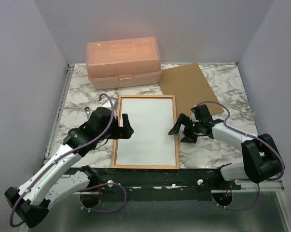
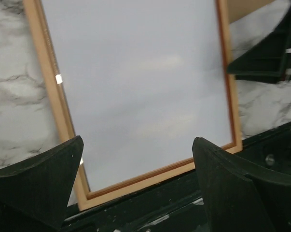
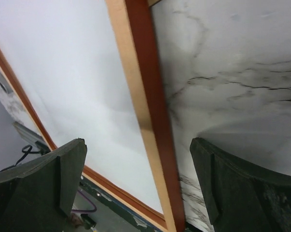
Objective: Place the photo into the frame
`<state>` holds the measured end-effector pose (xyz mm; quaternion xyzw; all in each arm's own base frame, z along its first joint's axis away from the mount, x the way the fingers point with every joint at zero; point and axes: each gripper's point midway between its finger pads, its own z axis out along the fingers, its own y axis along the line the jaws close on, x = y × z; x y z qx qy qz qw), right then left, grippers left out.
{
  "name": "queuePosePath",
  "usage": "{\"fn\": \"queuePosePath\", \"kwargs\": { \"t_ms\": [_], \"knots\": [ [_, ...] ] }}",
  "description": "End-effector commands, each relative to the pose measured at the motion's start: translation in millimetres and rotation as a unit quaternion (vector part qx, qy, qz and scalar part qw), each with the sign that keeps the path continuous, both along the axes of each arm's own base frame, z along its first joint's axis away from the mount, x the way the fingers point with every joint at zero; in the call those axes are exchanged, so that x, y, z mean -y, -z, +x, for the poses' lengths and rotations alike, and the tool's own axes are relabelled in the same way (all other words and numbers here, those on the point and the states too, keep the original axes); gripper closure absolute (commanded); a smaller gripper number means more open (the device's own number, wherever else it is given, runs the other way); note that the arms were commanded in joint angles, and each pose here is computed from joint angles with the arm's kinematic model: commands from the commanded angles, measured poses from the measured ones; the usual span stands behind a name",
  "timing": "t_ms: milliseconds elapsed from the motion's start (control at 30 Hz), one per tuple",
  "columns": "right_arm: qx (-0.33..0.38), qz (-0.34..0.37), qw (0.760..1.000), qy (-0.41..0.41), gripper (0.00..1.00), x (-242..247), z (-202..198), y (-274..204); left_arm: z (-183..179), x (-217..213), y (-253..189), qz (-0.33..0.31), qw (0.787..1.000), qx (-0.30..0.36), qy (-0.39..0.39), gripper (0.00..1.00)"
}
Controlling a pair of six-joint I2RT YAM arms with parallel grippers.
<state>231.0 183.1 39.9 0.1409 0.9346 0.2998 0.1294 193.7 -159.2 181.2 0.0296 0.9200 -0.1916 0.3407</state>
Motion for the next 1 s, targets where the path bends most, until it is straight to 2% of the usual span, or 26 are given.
{"fn": "queuePosePath", "kwargs": {
  "t_ms": [0,133,567,767,967],
  "knots": [
    [-0.024,0.004,1.0,-0.013,0.0,-19,-10,14,-11,48,-44,-0.167,0.981,0.056,0.079,0.01],
    [-0.02,0.005,0.999,-0.032,0.0,-42,-6,14,-18,62,-55,-0.214,0.968,0.063,0.112,0.02],
    [-0.011,-0.006,0.997,-0.074,0.0,-97,23,19,-19,61,-46,-0.198,0.972,0.052,0.116,0.02],
    [0.01,-0.034,0.997,-0.069,0.0,-93,36,10,-18,63,-42,-0.195,0.972,0.046,0.12,0.02],
    [0.032,-0.082,0.994,-0.059,0.0,-69,44,-1,-12,78,-37,-0.204,0.97,0.026,0.133,0.02]
  ]
}}
